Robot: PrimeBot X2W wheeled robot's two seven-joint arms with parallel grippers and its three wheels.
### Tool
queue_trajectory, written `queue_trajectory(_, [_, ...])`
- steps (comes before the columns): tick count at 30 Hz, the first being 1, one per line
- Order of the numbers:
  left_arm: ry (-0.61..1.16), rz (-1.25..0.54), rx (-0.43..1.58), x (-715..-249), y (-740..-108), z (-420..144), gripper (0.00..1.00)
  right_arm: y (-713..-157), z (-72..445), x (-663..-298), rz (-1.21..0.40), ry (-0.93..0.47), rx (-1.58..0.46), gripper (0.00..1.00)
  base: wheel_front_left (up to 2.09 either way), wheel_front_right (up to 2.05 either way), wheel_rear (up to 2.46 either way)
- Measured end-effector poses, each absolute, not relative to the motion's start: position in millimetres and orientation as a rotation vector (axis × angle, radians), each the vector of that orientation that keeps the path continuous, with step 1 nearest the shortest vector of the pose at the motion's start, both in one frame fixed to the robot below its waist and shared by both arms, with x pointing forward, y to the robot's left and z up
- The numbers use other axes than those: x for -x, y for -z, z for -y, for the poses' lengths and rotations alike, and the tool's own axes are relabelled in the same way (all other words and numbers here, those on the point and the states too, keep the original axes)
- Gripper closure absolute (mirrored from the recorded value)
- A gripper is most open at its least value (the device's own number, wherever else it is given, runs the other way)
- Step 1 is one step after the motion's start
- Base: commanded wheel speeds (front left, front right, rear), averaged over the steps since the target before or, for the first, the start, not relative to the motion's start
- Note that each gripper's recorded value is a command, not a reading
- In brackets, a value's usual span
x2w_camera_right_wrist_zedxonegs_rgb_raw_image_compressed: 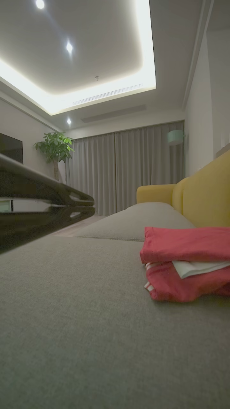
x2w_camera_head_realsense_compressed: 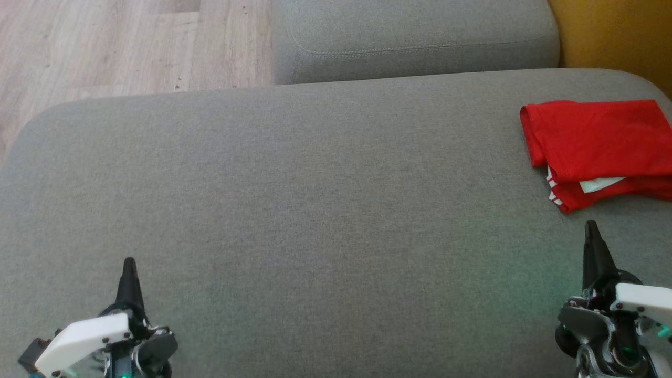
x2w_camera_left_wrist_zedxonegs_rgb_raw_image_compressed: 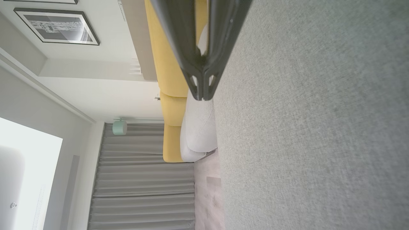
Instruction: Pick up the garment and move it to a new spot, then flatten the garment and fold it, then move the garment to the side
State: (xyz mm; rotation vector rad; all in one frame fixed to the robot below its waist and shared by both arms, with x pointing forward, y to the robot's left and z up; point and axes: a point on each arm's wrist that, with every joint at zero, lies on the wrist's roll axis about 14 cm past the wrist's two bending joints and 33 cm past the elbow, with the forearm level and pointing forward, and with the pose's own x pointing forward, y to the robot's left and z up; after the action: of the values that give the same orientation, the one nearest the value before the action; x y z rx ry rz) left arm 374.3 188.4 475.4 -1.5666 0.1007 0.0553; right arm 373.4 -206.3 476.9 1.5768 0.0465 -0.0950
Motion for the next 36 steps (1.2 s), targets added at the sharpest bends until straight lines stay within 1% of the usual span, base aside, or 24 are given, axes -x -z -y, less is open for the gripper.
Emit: queue_trajectory(36, [-0.056, -0.100, 1.567, -374.3, -475.4, -188.5, 1.00, -476.9, 206.7, -373.3, -0.048, 0.094, -1.577, 1.00, 0.00, 0.00, 0.00])
